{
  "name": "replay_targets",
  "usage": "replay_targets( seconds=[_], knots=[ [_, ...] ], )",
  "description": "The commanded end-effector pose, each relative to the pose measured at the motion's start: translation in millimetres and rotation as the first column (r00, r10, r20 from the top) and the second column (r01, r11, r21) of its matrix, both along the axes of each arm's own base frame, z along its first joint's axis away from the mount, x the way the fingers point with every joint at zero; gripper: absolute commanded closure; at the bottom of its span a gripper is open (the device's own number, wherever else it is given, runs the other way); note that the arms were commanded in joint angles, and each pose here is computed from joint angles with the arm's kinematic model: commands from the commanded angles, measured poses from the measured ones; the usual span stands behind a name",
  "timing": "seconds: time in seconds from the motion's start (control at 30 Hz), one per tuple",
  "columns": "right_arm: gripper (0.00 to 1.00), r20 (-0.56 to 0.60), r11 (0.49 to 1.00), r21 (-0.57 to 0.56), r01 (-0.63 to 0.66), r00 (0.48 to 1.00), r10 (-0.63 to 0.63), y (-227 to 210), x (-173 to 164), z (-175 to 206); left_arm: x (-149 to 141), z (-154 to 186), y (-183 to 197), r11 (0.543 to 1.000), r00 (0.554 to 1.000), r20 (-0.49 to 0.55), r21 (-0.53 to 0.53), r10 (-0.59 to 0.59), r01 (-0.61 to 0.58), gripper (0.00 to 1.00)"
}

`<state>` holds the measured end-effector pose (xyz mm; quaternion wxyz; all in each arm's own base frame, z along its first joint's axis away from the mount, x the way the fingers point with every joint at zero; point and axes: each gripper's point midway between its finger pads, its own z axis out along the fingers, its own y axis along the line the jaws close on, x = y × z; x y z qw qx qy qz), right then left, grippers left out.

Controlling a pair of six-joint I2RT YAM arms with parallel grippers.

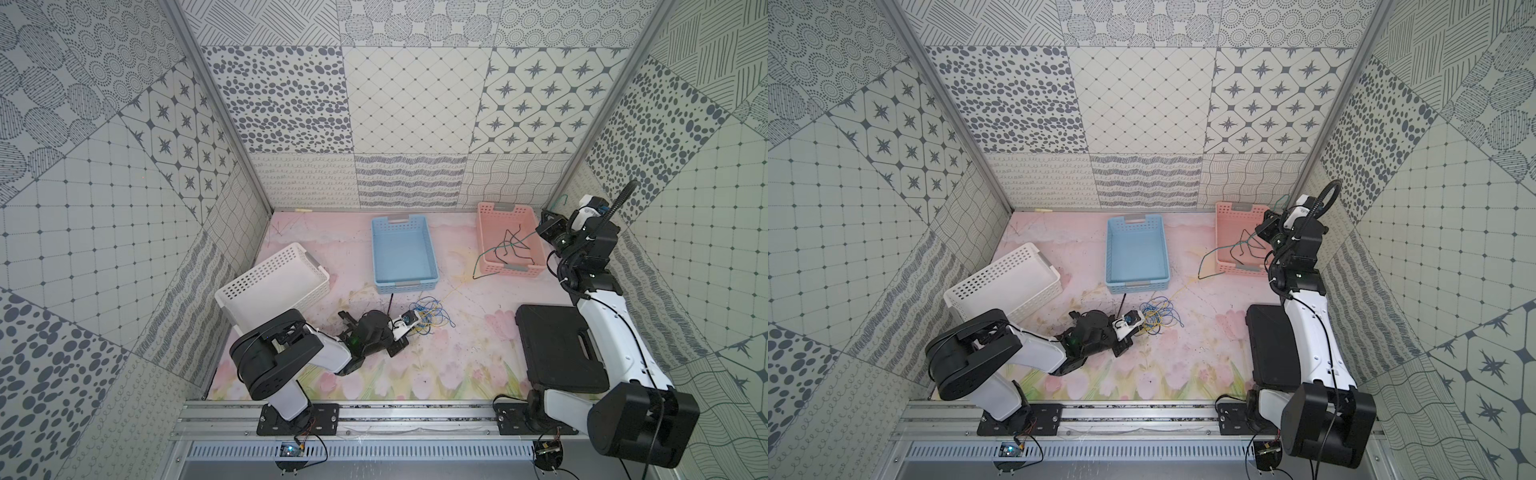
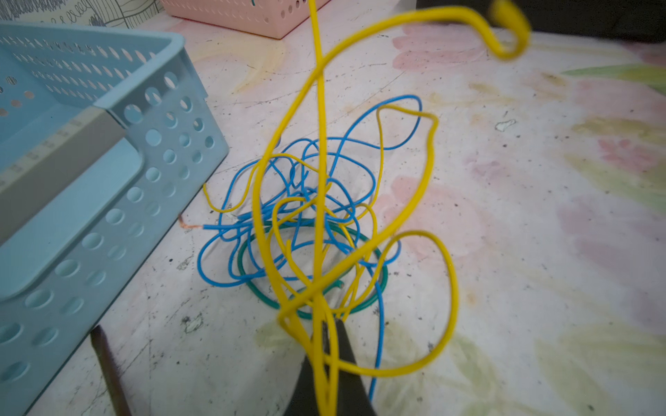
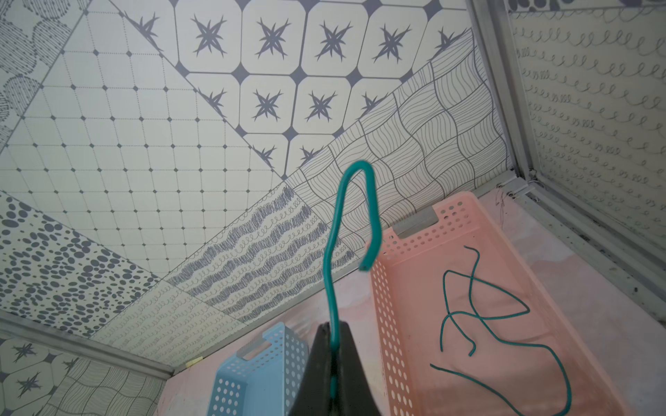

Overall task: Untangle and sort cables by color
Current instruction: Place the cable in the bin.

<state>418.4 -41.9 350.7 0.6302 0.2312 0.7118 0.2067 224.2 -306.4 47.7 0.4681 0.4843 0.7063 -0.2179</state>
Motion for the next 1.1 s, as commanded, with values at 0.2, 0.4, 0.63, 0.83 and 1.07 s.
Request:
replay_targets(
  seconds=[0.2, 0.4, 0.63, 0.83, 1.07],
  knots=[
    [1.0, 0.293, 0.928, 0.194, -0.318, 0.922, 0.254, 2.8, 29.8, 40.4, 5.1, -15.1, 4.5, 0.999, 0.995, -0.094, 0.049, 0.016, -0.012, 1.0],
    [1.0, 0.26, 0.961, 0.218, -0.172, 0.959, 0.112, -19.1, 20.1, 41.9, 9.2, -21.7, 10.7, 0.997, 0.994, -0.107, 0.065, 0.037, -0.031, 1.0],
    [1.0, -0.01, 0.974, 0.096, 0.205, 0.979, -0.205, -60.8, 32.7, -20.6, 6.5, 8.2, -8.0, 0.999, 0.983, -0.186, -0.035, 0.0, -0.007, 0.83],
    [1.0, -0.088, 0.922, -0.094, 0.375, 0.92, -0.383, -77.9, 53.3, -43.6, 5.5, 48.1, -9.7, 0.992, 0.963, -0.267, -0.104, 0.035, -0.065, 0.3],
    [1.0, -0.144, 0.882, -0.257, 0.395, 0.887, -0.439, -89.0, 91.3, -52.8, -0.5, 86.6, 8.6, 0.972, 0.946, -0.306, -0.169, 0.108, -0.166, 0.14]
  ],
)
